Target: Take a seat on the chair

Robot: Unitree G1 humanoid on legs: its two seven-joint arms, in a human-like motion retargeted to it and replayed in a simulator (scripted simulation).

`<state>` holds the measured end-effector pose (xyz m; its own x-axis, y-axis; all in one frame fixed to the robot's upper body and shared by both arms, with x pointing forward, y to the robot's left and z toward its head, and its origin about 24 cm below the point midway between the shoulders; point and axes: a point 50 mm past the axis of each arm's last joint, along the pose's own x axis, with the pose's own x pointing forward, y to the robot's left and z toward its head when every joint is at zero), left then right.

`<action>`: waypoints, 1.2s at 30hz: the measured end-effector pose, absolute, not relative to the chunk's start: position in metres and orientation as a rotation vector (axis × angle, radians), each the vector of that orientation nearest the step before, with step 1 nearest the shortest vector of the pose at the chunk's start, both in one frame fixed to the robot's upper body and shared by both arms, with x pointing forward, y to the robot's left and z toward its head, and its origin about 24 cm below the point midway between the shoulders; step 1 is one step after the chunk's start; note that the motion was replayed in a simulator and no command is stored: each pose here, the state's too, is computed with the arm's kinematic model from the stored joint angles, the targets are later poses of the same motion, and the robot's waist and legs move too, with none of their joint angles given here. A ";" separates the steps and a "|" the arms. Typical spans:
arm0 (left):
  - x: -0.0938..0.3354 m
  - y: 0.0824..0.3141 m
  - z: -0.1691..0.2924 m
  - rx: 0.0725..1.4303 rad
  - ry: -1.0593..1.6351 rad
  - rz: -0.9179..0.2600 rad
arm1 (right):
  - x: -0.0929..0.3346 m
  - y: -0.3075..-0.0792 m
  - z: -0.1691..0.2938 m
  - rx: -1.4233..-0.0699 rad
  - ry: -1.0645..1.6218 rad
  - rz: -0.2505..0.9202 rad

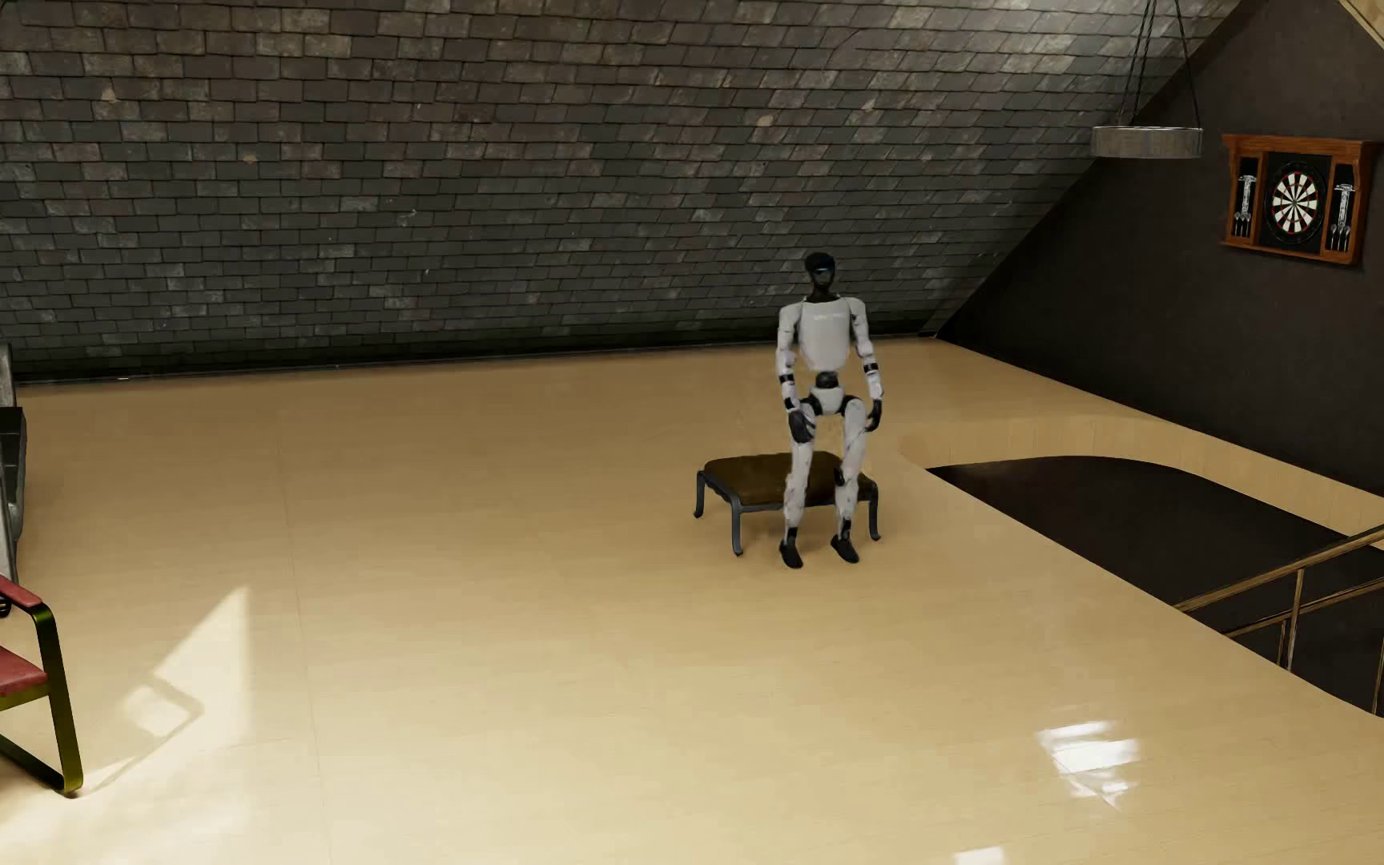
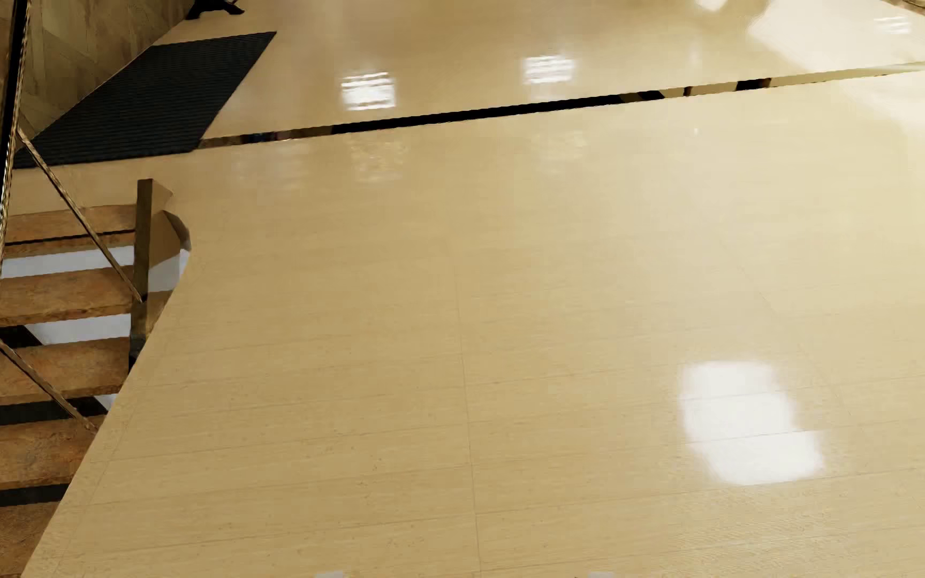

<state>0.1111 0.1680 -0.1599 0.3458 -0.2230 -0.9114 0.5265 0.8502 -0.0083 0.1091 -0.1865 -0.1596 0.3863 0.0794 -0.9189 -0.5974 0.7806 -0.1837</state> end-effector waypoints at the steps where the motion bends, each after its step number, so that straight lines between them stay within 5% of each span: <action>1: 0.118 0.166 -0.158 0.346 1.086 -0.514 | 0.116 -0.197 -0.157 -0.568 1.102 0.428; 6: 0.136 0.213 -0.145 0.512 1.065 -0.531 | 0.129 -0.249 -0.139 -0.766 1.081 0.464; 10: 0.111 0.245 -0.153 0.519 1.188 -0.220 | 0.105 -0.279 -0.143 -0.772 1.211 0.219; 12: 0.101 0.248 -0.156 0.503 1.224 -0.175 | 0.099 -0.280 -0.145 -0.768 1.230 0.215; 25: 0.127 0.189 -0.155 0.397 1.105 -0.463 | 0.131 -0.201 -0.150 -0.660 1.062 0.519; 36: 0.266 0.145 -0.068 0.766 0.509 -0.674 | 0.265 -0.144 -0.063 -1.040 0.469 0.902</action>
<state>0.2659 0.1451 -0.0682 0.6803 -0.3629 -0.6368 0.7120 0.5333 0.4567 0.2646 -0.1444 -0.0627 0.5683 0.4118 -0.7124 -0.8197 0.2083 -0.5335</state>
